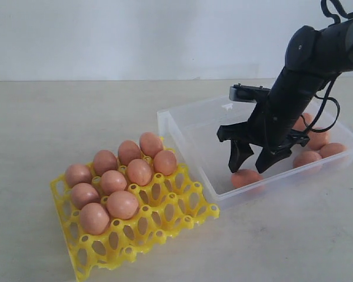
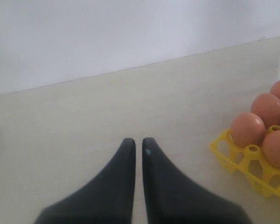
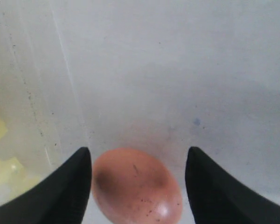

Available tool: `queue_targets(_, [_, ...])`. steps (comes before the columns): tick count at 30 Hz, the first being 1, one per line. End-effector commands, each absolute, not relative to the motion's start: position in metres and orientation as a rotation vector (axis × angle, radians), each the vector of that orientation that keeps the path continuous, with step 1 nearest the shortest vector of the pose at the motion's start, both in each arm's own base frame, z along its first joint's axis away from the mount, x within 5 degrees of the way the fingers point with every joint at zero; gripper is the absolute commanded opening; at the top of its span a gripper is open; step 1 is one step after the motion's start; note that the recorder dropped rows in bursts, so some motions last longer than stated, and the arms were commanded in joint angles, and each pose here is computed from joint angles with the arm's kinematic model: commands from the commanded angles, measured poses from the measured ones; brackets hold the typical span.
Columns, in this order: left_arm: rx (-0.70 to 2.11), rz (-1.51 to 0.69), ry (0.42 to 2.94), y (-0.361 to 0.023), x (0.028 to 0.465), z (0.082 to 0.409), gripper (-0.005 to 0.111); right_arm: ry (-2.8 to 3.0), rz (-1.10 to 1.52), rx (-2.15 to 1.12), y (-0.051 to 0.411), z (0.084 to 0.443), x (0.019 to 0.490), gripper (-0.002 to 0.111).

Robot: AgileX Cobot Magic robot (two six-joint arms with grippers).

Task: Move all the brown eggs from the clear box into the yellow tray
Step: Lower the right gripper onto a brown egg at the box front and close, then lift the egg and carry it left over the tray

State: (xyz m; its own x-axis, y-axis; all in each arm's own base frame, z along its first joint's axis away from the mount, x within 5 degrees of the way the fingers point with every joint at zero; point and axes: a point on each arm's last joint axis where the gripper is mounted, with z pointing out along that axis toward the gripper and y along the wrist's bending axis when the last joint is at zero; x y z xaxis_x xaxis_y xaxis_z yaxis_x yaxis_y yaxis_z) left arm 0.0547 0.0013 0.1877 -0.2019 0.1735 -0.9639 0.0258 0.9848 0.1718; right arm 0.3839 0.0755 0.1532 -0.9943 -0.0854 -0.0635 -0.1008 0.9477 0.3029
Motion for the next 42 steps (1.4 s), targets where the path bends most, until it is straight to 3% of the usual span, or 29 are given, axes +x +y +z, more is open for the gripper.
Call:
queue_targets(1, [0.150, 0.125, 1.771, 0.001, 0.055, 0.187, 0.004, 3.055, 0.488, -0.230, 0.076, 0.155, 0.382, 0.052])
queue_targets(13, [0.150, 0.125, 1.771, 0.001, 0.055, 0.187, 0.004, 3.039, 0.511, -0.568, 0.077, 0.156, 0.376, 0.052])
queue_targets(27, [0.150, 0.125, 1.771, 0.001, 0.055, 0.187, 0.004, 3.068, 0.525, -0.551, 0.077, 0.155, 0.374, 0.052])
queue_targets(39, [0.150, 0.125, 1.771, 0.001, 0.055, 0.187, 0.004, 3.093, 0.450, -0.632, 0.073, 0.118, 0.381, 0.052])
queue_targets(42, [0.150, 0.125, 1.771, 0.001, 0.055, 0.187, 0.004, 3.083, 0.443, -0.627, 0.073, 0.118, 0.382, 0.044])
